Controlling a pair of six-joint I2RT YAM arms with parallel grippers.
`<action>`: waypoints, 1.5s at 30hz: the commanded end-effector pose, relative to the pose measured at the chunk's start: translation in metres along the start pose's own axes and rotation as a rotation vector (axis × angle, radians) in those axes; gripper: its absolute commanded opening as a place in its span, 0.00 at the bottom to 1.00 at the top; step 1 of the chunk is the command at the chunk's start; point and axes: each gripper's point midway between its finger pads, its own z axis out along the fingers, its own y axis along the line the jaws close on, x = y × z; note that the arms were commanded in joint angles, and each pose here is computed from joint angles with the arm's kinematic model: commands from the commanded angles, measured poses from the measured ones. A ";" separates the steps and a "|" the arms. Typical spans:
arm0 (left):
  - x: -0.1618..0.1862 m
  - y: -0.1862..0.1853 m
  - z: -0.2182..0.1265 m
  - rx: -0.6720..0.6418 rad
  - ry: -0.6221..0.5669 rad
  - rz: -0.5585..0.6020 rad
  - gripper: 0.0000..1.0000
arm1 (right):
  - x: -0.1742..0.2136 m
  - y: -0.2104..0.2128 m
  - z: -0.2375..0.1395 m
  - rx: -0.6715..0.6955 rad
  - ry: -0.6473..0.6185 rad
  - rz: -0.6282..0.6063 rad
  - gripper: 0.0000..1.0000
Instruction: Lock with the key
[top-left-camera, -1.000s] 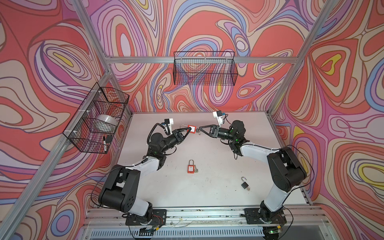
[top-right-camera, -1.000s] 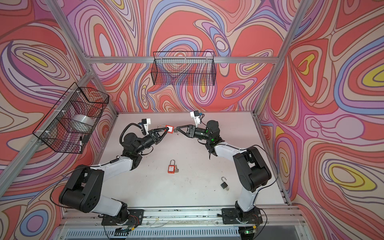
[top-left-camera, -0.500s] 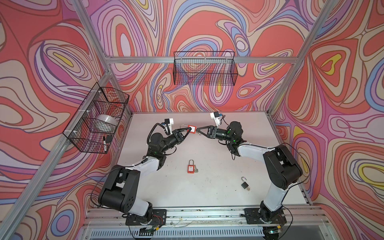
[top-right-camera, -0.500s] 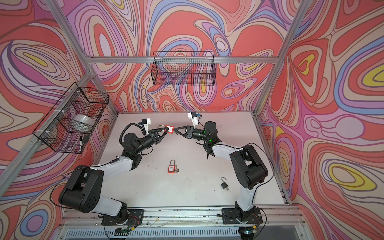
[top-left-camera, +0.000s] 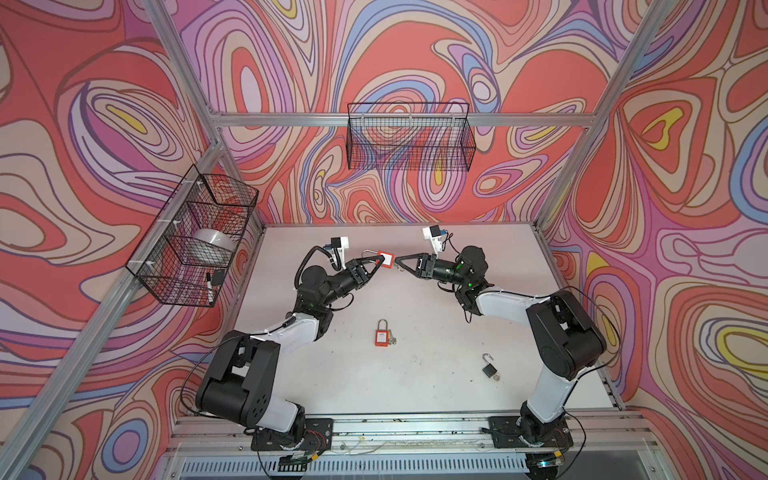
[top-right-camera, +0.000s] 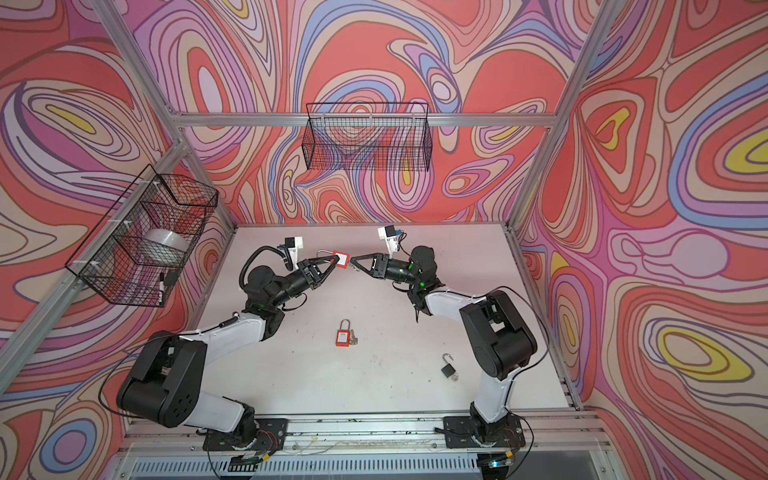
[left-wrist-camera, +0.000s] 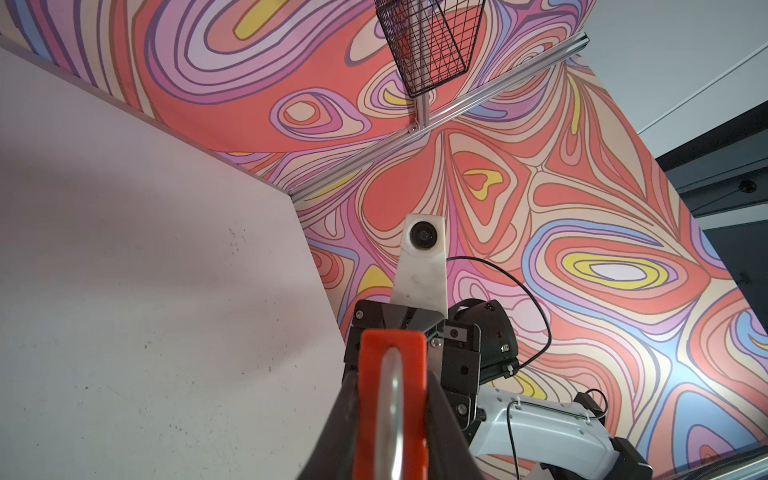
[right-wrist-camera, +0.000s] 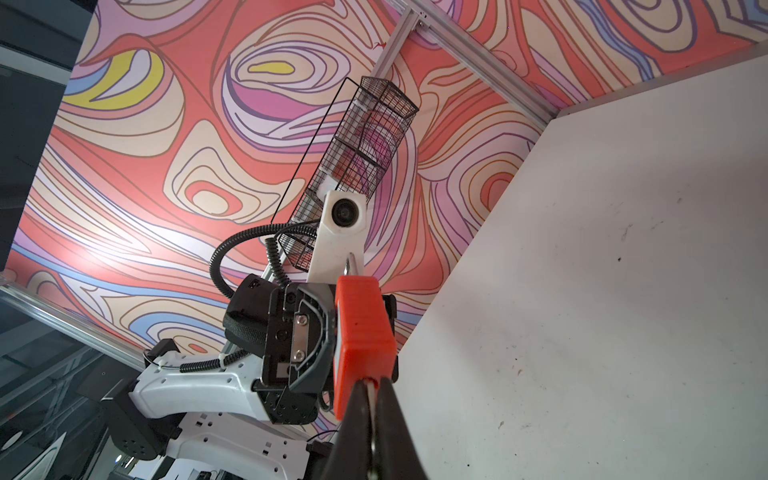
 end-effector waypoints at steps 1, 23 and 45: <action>-0.018 -0.026 -0.001 0.065 -0.059 0.057 0.00 | -0.010 -0.002 -0.021 0.005 -0.063 -0.016 0.00; -0.029 -0.028 0.002 0.090 -0.108 0.052 0.00 | -0.008 -0.021 -0.056 0.156 -0.183 -0.012 0.00; -0.009 0.002 0.003 -0.075 -0.004 0.111 0.00 | 0.009 -0.024 -0.070 0.237 -0.260 0.011 0.00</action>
